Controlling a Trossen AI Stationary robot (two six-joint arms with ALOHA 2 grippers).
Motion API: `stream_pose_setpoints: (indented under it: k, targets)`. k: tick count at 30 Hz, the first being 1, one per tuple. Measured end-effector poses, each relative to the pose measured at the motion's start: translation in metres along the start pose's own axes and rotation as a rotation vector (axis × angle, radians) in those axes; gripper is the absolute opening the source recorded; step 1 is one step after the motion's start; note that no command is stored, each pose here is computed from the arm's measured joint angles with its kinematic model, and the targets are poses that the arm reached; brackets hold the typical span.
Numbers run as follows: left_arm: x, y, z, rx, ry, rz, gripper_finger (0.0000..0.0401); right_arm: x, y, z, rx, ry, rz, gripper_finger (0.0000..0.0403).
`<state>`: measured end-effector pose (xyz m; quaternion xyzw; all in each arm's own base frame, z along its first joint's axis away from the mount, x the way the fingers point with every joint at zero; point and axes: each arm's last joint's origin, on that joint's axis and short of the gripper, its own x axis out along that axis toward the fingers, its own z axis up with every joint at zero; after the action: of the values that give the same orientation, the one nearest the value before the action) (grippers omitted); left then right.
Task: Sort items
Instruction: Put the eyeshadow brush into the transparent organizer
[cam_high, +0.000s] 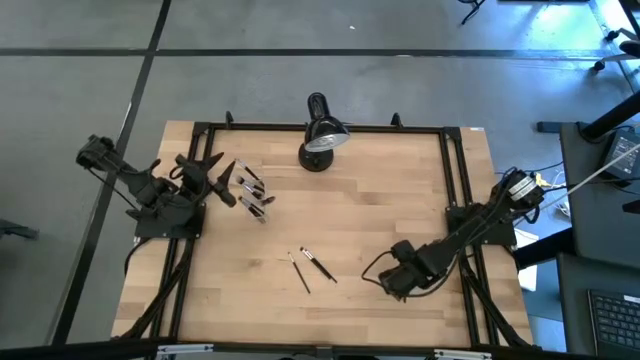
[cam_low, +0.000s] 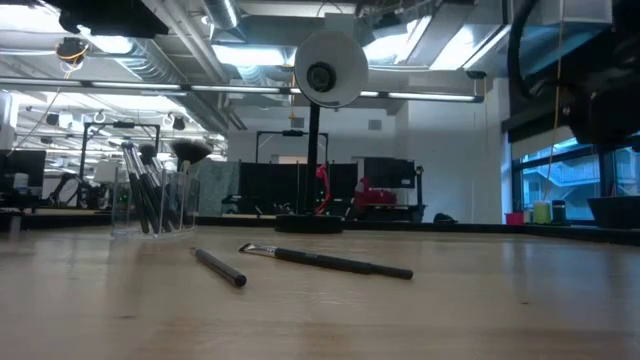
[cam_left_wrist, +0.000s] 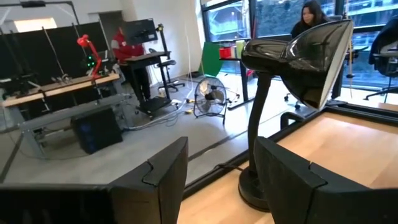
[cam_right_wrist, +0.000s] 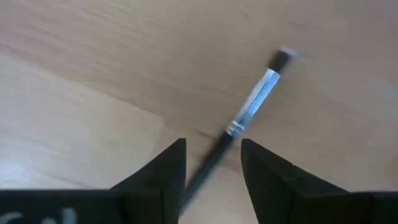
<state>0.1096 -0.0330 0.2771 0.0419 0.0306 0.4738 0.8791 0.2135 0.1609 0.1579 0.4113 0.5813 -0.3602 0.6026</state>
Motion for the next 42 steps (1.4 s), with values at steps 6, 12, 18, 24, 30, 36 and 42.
stream_pose_setpoints:
  k: [6, 12, 18, 24, 30, 36, 42]
  targets:
    - [0.004, -0.001, -0.001, -0.003, 0.024, -0.026, 0.018, 0.013, -0.012, 0.004, 0.007, -0.012, -0.043, 0.012]
    - [0.006, -0.002, -0.001, -0.004, 0.043, -0.073, 0.018, 0.023, -0.02, 0.016, -0.016, 0.021, -0.061, 0.0064]
    - [0.006, -0.002, -0.001, -0.016, 0.048, -0.088, 0.018, 0.025, -0.015, 0.028, -0.086, 0.039, -0.02, 0.0019]
    - [0.005, -0.004, -0.002, -0.021, 0.06, -0.125, 0.018, 0.013, 0.008, 0.041, -0.147, -0.131, 0.103, 0.0027]
    - [0.005, -0.004, -0.002, -0.012, 0.059, -0.128, 0.018, -0.013, 0.051, 0.074, -0.267, -0.368, 0.39, 0.0025]
    - [0.005, 0.001, 0.001, 0.07, 0.047, -0.128, 0.018, -0.039, 0.092, 0.133, -0.406, -0.611, 0.61, 0.0024]
    - [0.004, 0.013, 0.005, 0.029, 0.034, -0.118, 0.018, -0.057, 0.146, 0.189, -0.585, -0.791, 0.602, 0.0024]
